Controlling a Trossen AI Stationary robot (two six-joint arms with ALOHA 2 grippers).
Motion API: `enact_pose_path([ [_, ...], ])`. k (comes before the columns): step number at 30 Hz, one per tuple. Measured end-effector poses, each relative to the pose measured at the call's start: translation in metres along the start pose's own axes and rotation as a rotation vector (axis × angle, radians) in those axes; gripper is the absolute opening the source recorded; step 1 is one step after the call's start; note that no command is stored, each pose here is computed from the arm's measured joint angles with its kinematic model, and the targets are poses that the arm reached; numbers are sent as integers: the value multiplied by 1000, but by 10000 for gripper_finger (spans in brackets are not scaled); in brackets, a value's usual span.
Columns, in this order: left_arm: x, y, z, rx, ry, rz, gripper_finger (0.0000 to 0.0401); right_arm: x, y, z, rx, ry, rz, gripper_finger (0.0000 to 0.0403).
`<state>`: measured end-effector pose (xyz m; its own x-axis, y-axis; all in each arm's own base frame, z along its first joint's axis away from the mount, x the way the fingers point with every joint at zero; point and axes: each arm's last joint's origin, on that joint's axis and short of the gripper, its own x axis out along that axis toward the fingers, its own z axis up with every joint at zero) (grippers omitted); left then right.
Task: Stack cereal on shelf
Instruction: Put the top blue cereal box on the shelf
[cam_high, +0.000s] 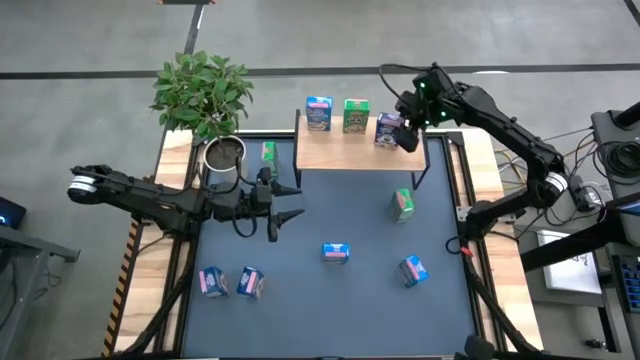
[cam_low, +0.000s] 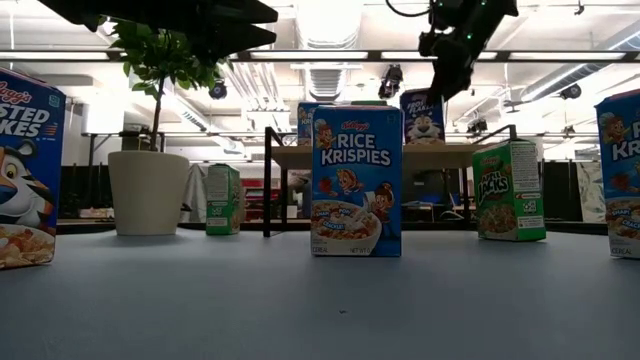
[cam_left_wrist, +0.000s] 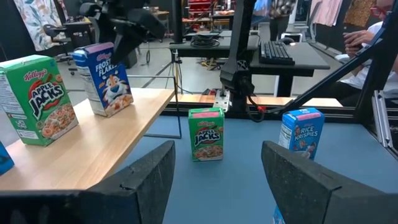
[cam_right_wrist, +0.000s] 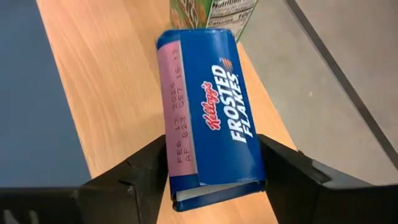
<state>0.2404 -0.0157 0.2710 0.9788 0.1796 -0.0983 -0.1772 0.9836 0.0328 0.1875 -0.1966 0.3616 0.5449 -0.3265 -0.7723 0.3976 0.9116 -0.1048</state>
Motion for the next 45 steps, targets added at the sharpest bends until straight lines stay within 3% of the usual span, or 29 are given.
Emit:
enact_pose_path([
  [6, 0, 0, 0, 8, -2, 0, 223, -11, 2, -1, 0, -12, -42, 235],
  [14, 0, 0, 0, 7, -4, 0, 223, -45, 13, -4, 41, -98, -90, 215],
  [24, 0, 0, 2, 7, -15, 1, 223, -72, 73, -5, -32, -220, 65, 143],
  [29, 0, 0, 2, 8, -15, 0, 223, -54, 108, -13, -95, -213, 79, 96],
  [35, 0, 0, 2, 18, -15, 1, 223, -10, 141, -35, -185, -131, -47, 48],
  [45, 0, 0, 2, 33, -17, 3, 223, 45, 139, -47, -283, -123, -283, 10],
])
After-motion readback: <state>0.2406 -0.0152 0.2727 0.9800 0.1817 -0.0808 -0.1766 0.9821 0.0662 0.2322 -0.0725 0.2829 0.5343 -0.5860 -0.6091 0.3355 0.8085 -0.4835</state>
